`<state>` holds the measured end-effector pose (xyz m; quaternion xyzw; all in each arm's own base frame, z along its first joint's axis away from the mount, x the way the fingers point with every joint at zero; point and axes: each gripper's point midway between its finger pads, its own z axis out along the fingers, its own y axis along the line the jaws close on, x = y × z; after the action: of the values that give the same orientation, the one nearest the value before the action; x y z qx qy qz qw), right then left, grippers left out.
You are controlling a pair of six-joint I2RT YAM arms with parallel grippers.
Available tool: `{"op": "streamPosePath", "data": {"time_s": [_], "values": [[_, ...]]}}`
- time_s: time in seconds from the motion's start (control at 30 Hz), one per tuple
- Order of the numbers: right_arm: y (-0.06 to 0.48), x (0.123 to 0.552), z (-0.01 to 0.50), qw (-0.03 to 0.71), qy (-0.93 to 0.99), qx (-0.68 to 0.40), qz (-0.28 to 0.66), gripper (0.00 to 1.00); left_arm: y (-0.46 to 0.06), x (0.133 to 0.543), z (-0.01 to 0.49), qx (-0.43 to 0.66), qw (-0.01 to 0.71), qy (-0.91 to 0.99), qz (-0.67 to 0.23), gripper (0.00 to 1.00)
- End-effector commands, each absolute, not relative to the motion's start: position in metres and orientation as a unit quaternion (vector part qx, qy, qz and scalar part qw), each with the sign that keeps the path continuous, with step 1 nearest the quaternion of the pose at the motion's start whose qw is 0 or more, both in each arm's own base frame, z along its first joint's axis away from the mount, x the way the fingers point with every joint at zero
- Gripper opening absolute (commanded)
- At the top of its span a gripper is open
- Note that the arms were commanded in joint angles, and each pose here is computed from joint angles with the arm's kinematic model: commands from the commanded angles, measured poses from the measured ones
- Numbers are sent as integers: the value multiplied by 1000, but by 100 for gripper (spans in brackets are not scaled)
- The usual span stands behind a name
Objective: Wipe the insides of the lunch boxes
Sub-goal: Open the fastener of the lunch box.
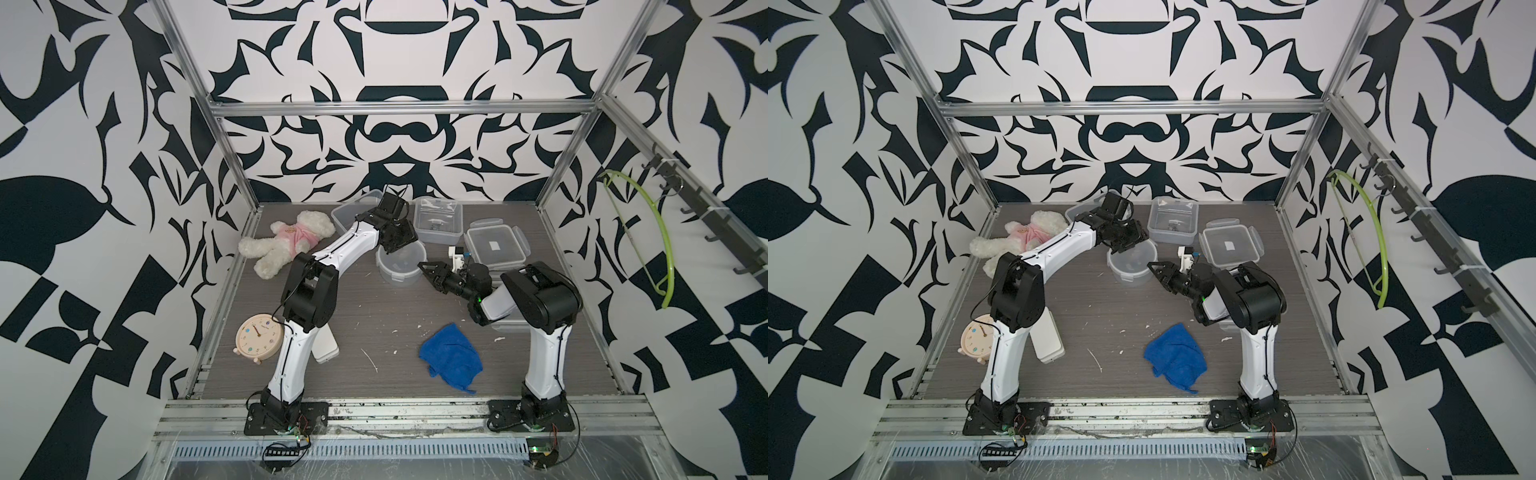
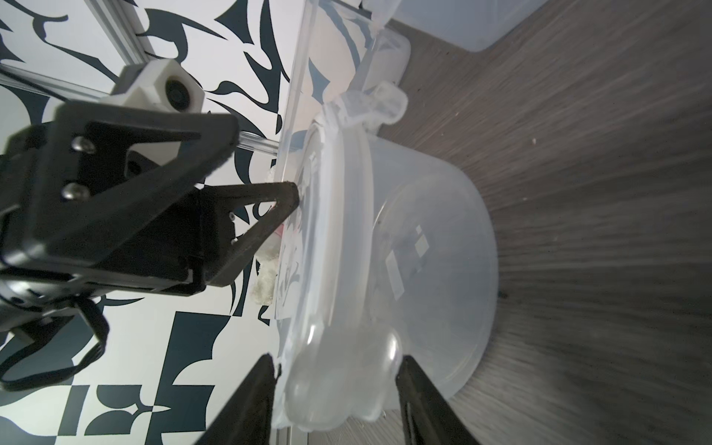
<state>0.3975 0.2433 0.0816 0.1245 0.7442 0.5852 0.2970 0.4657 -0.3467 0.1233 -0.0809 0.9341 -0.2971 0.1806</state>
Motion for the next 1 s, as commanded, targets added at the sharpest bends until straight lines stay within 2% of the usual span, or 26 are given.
{"op": "streamPosePath", "data": {"time_s": [0.0, 0.07, 0.2, 0.27, 0.43, 0.5, 0.57, 0.77, 0.97], "values": [[250, 405, 106, 321, 718, 104, 609, 50, -316, 422, 32, -113, 65, 970, -205, 60], [250, 406, 107, 323, 714, 106, 612, 48, -316, 420, 27, -115, 60, 970, -205, 60], [251, 408, 114, 329, 710, 102, 614, 38, -314, 416, 20, -119, 55, 970, -204, 60], [250, 409, 116, 330, 708, 103, 615, 37, -313, 413, 17, -120, 52, 970, -203, 59], [250, 408, 115, 329, 709, 107, 615, 25, -312, 410, 10, -123, 45, 971, -203, 59], [250, 407, 115, 326, 710, 109, 615, 16, -312, 410, 9, -122, 43, 971, -202, 59], [250, 406, 111, 319, 718, 111, 608, 1, -313, 409, 7, -122, 41, 971, -202, 59], [246, 401, 101, 304, 760, 111, 563, 0, -314, 408, 6, -121, 41, 971, -202, 59], [233, 389, 67, 263, 861, 112, 421, 0, -314, 408, 4, -121, 39, 971, -201, 59]]}}
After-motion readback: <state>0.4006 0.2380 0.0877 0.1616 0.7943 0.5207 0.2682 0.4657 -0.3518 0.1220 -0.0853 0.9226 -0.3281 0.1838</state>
